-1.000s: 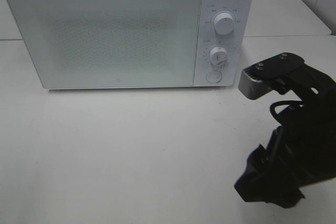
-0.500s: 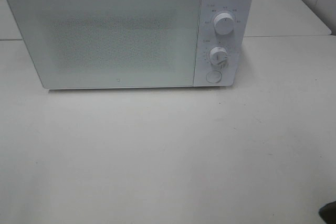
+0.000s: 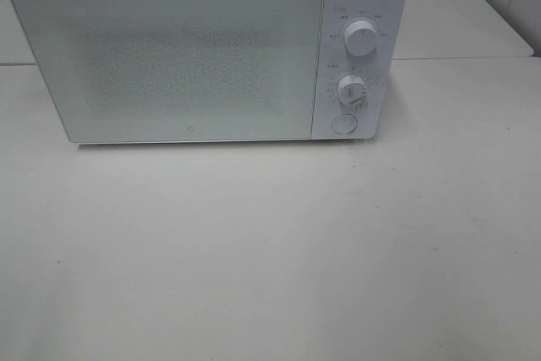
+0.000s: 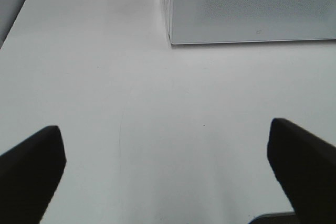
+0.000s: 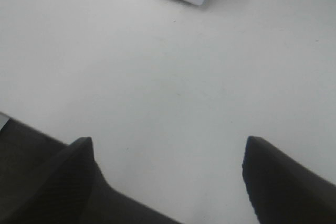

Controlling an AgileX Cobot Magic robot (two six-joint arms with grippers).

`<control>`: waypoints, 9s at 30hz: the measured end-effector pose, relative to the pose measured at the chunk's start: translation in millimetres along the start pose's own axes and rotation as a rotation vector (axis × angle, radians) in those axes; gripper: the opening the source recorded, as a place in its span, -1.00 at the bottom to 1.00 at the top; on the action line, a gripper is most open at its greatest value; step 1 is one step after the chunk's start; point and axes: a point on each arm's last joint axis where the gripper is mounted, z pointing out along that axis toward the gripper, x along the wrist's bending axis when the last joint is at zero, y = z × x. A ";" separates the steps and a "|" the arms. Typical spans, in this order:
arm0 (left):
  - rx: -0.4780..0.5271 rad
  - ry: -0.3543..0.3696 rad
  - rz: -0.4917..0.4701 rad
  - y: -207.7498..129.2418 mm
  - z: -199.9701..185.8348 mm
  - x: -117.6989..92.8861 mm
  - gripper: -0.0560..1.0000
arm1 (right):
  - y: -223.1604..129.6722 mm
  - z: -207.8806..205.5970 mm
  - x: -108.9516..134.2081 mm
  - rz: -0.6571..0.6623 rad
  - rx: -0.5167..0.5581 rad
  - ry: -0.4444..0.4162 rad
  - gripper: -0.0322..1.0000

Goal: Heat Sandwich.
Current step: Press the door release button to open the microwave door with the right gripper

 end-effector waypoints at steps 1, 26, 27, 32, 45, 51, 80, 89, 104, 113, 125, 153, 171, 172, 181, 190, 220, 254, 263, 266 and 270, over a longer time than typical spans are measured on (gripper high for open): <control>0.000 0.000 0.000 0.0 0.0 0.0 0.98 | -2.9 -3.6 -0.5 0.019 -0.023 -0.025 0.53; 0.000 0.000 0.000 0.0 0.0 0.0 0.98 | -41.8 -3.6 5.1 0.240 -0.162 -0.270 0.53; 0.000 0.000 0.000 0.0 0.0 0.0 0.98 | -40.6 -5.0 5.1 0.240 -0.169 -0.270 0.53; 0.000 0.000 0.000 0.0 0.0 0.0 0.98 | -20.9 -8.8 0.4 0.233 -0.224 -0.276 0.53; 0.000 0.000 0.000 0.0 0.0 0.0 0.98 | 35.5 31.4 -26.0 0.233 -0.360 -0.289 0.53; 0.000 0.000 0.000 0.0 0.0 0.0 0.98 | 52.8 74.6 -41.6 0.230 -0.374 -0.290 0.53; 0.000 0.000 0.000 0.0 0.0 0.0 0.98 | 35.2 222.8 -62.8 0.296 -0.463 -0.298 0.53; 0.000 0.000 0.000 0.0 0.0 0.0 0.98 | 23.8 254.6 -26.1 0.262 -0.411 -0.299 0.53; 0.000 0.000 0.000 0.0 0.0 0.0 0.98 | 23.5 294.1 37.9 0.238 -0.345 -0.223 0.53; 0.000 0.000 0.000 0.0 0.0 0.0 0.98 | 21.6 299.3 46.2 0.326 -0.332 -0.219 0.53; 0.000 0.000 0.000 0.0 0.0 0.0 0.98 | 20.8 299.5 46.5 1.159 -0.406 -0.070 0.52; 0.000 0.000 0.000 0.0 0.0 0.0 0.98 | 35.8 309.9 43.1 1.830 -0.426 0.058 -0.91; 0.000 0.000 0.000 0.0 0.0 0.0 0.98 | 54.8 374.2 40.1 1.810 -0.321 0.033 -0.91; 0.000 0.000 0.000 0.0 0.0 0.0 0.98 | 54.8 374.2 40.1 1.810 -0.321 0.033 -0.91; 0.000 0.000 0.000 0.0 0.0 0.0 0.98 | 57.9 397.6 38.4 1.826 -0.333 0.018 -0.91; 0.000 0.000 0.000 0.0 0.0 0.0 0.98 | 65.2 398.7 35.7 1.818 -0.399 0.029 -0.91; 0.000 0.000 0.000 0.0 0.0 0.0 0.98 | 61.7 409.5 35.6 1.831 -0.412 0.009 -0.91; 0.000 0.000 0.000 0.0 0.0 0.0 0.98 | 66.0 425.6 30.5 1.770 -0.449 -0.030 -0.91; 0.000 0.000 0.000 0.0 0.0 0.0 0.98 | 65.5 426.8 31.1 1.776 -0.435 -0.038 -0.91; 0.000 0.000 0.000 0.0 0.0 0.0 0.98 | 65.7 427.1 31.1 1.780 -0.434 -0.041 -0.91; 0.000 0.000 0.000 0.0 0.0 0.0 0.98 | 65.7 427.2 31.2 1.782 -0.430 -0.042 -0.91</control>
